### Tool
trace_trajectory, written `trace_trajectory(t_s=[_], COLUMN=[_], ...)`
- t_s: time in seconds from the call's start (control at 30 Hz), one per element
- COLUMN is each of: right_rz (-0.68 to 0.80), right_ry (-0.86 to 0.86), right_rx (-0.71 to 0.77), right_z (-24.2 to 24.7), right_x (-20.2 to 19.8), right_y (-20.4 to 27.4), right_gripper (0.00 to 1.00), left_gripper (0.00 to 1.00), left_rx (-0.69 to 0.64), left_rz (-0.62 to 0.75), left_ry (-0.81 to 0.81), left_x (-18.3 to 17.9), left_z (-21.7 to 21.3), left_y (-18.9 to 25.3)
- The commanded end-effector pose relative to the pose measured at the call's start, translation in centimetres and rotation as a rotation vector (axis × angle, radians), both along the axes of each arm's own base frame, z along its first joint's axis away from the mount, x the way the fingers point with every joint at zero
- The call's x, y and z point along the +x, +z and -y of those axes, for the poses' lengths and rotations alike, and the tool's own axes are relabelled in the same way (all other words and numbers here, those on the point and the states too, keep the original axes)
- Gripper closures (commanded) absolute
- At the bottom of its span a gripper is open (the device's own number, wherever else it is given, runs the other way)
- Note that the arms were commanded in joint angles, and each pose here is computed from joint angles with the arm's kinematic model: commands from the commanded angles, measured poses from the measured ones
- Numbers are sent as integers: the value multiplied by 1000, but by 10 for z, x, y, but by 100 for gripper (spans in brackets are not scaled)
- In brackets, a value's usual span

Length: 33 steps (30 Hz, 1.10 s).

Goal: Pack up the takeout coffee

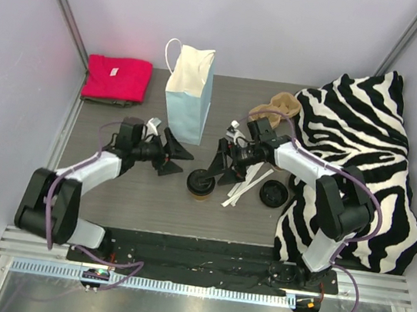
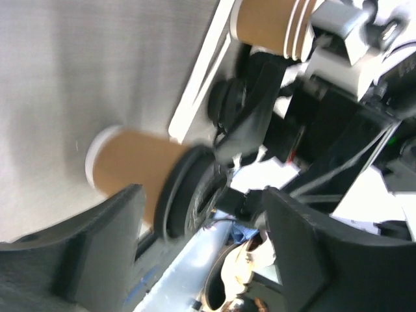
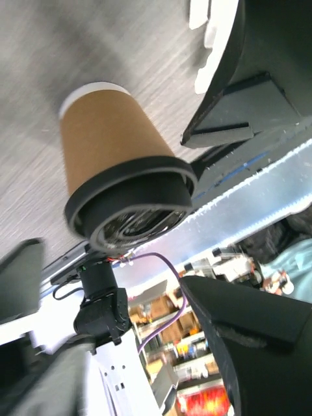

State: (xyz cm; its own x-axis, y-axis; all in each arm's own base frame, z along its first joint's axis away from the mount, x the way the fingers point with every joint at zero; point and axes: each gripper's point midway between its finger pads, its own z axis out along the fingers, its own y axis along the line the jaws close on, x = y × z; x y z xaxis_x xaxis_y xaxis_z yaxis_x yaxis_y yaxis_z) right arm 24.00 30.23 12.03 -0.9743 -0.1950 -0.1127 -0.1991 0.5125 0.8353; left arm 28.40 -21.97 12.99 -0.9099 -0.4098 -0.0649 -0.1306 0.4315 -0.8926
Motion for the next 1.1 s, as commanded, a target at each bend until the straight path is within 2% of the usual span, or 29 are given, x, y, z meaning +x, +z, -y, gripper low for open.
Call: trace_trajectory(t_s=[0.0,0.03,0.2,0.27,0.4,0.93,1.07], right_rz=[140,153,156,162,164,141,134], right_ry=[2,-6,-18,-28,-52,-71,-75], right_rx=[14,2,-14,-13,-13,-8,-1], right_z=[1,2,4,6,12,27,30], right_x=[18,22,29,33,41,36,36], right_y=[26,24,20,22,23,25,27], right_gripper=[10,9,7,3,2,0,0], left_gripper=[9,1,0,0,0,0,0], left_rx=[-41,-37,-28,-36,-56,-113,-138], left_rz=[-65,-71,-123,-143,-140,2,-4], left_ry=[29,40,47,35,31,32,28], left_x=[-34,-37,-44,-47,-41,22,31], left_z=[-7,-8,-7,1,13,41,47], left_y=[7,7,-2,-4,-5,16,17])
